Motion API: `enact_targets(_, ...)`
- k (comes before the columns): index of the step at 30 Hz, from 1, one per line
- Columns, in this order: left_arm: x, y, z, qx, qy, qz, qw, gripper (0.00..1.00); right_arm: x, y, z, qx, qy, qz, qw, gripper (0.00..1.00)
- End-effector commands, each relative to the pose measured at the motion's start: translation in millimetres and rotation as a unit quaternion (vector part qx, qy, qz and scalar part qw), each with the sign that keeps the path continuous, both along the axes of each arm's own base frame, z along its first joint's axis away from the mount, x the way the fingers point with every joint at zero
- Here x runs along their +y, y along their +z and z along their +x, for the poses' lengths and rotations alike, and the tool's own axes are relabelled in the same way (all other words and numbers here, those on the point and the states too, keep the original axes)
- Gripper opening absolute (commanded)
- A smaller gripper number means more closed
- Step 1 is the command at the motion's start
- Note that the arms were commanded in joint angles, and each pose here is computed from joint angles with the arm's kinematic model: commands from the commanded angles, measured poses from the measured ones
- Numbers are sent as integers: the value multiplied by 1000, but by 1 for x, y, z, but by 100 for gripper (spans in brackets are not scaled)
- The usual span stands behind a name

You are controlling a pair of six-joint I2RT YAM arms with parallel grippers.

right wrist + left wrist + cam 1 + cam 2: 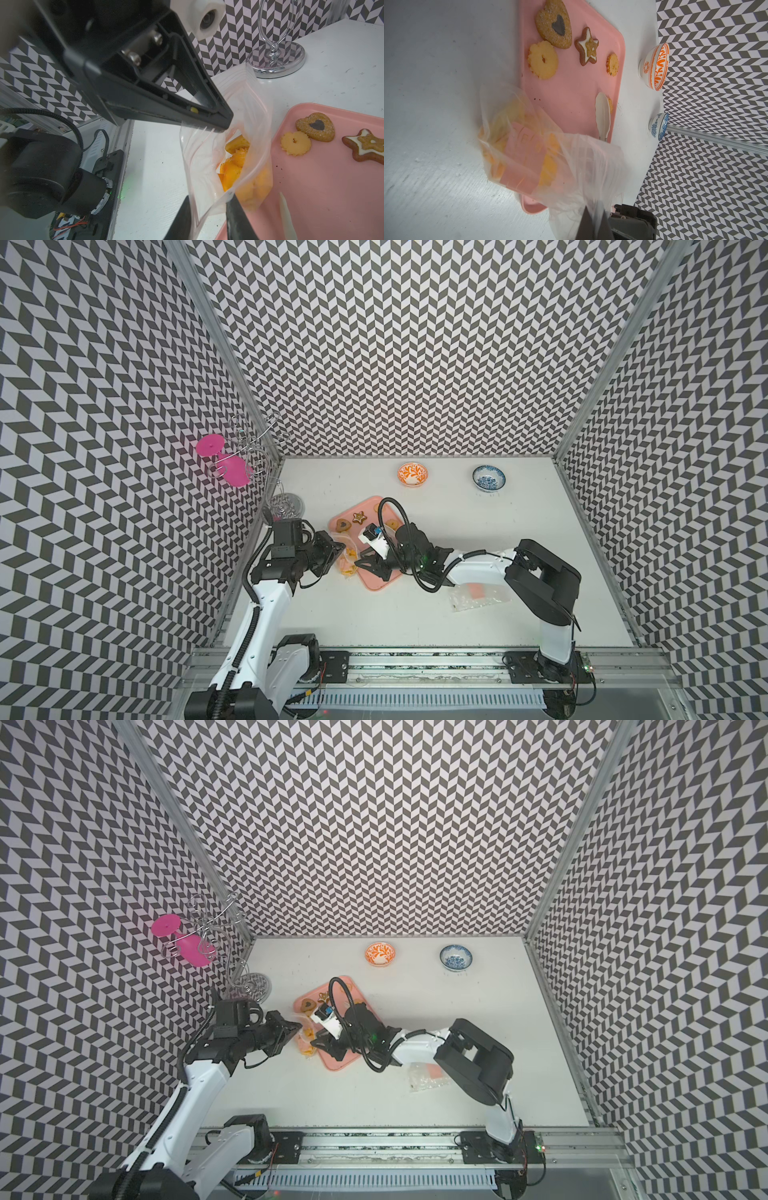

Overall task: Put the cookies into a resealable bag to prevent moisture
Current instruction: Adjust the ziploc bag at the center of the board.

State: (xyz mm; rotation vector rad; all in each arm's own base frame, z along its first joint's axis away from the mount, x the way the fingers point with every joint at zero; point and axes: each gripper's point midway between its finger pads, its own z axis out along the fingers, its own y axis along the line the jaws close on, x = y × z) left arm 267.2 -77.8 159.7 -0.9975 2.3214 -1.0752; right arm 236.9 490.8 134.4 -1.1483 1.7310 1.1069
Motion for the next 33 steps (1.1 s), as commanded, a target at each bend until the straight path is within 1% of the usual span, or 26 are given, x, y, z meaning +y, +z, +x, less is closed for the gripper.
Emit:
enact_targets(1,2,12,6,-25,3,5,1000,0,7,6,5,-20,-1,9,1000,27)
enact_targets(4,2,11,6,-25,1,6,1000,0,7,2,7,-20,-5,2,1000,26)
enact_targets(11,4,14,7,-30,-2,16,999,0,6,26,6,-38,-2,20,999,9)
enact_targets(15,11,24,9,-50,-1,49,998,16,2,43,2,-60,7,22,998,0)
enact_targets(18,16,38,13,-79,3,71,994,29,-2,53,-3,-79,23,18,996,0)
enact_targets(19,18,46,15,-94,5,80,992,34,-3,58,-5,-87,30,13,996,0)
enact_targets(21,23,65,19,-133,9,103,986,39,-7,67,-12,-102,49,-1,994,0)
enact_targets(22,25,80,20,-163,9,117,980,44,-11,69,-15,-109,57,-12,992,0)
enact_targets(23,29,92,21,-187,14,131,974,53,-15,72,-18,-114,65,-17,991,0)
enact_targets(24,31,105,21,-214,16,144,966,58,-20,74,-21,-117,76,-22,990,0)
enact_targets(27,28,138,21,-304,-5,176,936,63,-35,82,-30,-117,111,-44,986,0)
enact_targets(28,25,144,20,-328,-14,182,927,68,-42,83,-33,-119,122,-55,984,0)
enact_targets(30,15,153,18,-373,-53,195,905,71,-59,81,-39,-124,145,-81,978,0)
enact_targets(32,3,161,15,-413,-98,210,881,74,-79,79,-48,-123,175,-109,971,0)
enact_targets(33,-6,166,11,-442,-133,220,859,74,-88,78,-53,-123,188,-121,967,0)
